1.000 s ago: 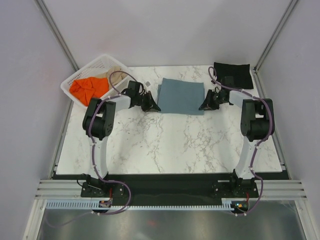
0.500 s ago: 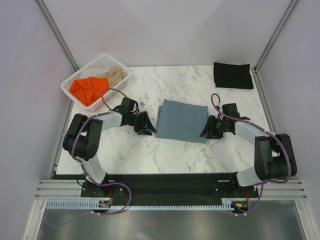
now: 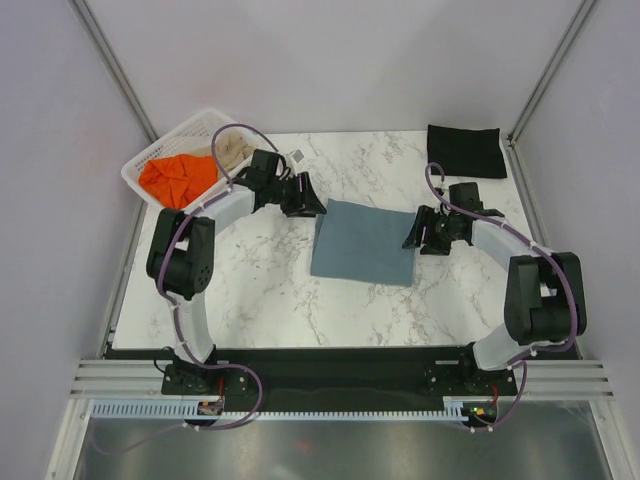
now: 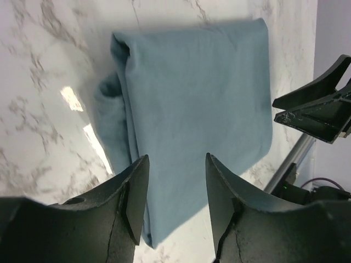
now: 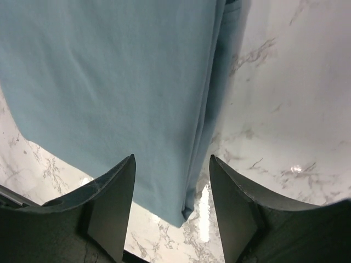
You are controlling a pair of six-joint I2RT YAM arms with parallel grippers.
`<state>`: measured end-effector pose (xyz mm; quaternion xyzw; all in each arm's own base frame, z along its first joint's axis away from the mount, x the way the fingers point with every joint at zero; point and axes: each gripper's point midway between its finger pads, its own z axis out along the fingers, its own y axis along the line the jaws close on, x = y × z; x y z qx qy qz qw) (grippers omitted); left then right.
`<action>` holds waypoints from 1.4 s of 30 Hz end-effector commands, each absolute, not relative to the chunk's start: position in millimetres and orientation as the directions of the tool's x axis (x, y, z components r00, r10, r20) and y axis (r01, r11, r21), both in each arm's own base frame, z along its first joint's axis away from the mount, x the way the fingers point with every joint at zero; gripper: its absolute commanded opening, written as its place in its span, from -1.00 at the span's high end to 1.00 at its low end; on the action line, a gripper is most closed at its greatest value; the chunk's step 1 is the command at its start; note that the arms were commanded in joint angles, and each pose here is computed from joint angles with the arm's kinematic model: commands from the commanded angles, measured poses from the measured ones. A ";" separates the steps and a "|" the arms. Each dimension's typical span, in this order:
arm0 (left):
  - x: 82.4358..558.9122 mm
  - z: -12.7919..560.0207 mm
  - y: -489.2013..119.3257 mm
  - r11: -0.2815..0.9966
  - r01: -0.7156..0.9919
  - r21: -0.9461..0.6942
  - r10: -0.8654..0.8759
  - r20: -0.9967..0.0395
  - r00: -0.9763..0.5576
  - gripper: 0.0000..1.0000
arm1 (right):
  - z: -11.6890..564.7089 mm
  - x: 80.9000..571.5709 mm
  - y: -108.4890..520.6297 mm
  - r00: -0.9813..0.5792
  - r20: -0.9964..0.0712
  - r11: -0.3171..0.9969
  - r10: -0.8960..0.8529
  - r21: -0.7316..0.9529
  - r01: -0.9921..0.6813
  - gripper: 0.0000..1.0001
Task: Fold and stack the t-shirts
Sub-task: Fold the tshirt
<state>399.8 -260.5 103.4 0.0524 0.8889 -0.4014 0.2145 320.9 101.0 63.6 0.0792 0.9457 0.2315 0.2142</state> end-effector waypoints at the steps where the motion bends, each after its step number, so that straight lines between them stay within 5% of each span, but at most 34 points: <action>1: 426.9 85.1 -264.5 0.683 0.355 -0.638 -0.006 -0.491 -0.871 -0.06 | 61.4 339.9 93.3 -0.896 -0.382 0.884 0.228 0.468 0.025 -0.29; 19: 468.3 68.8 -312.7 0.574 0.459 -0.678 0.064 -0.522 -0.850 -0.13 | 24.8 360.8 100.7 -0.908 -0.352 0.849 0.228 0.529 0.008 -0.40; 33: 477.2 63.3 -317.2 0.539 0.522 -0.661 0.103 -0.564 -0.819 -0.15 | 41.6 422.8 60.7 -0.835 -0.483 0.885 0.263 0.465 0.009 -0.42; 42: 486.4 53.7 -320.8 0.528 0.535 -0.659 0.111 -0.572 -0.813 0.00 | 20.8 450.9 70.4 -0.862 -0.443 0.837 0.246 0.546 -0.042 -0.14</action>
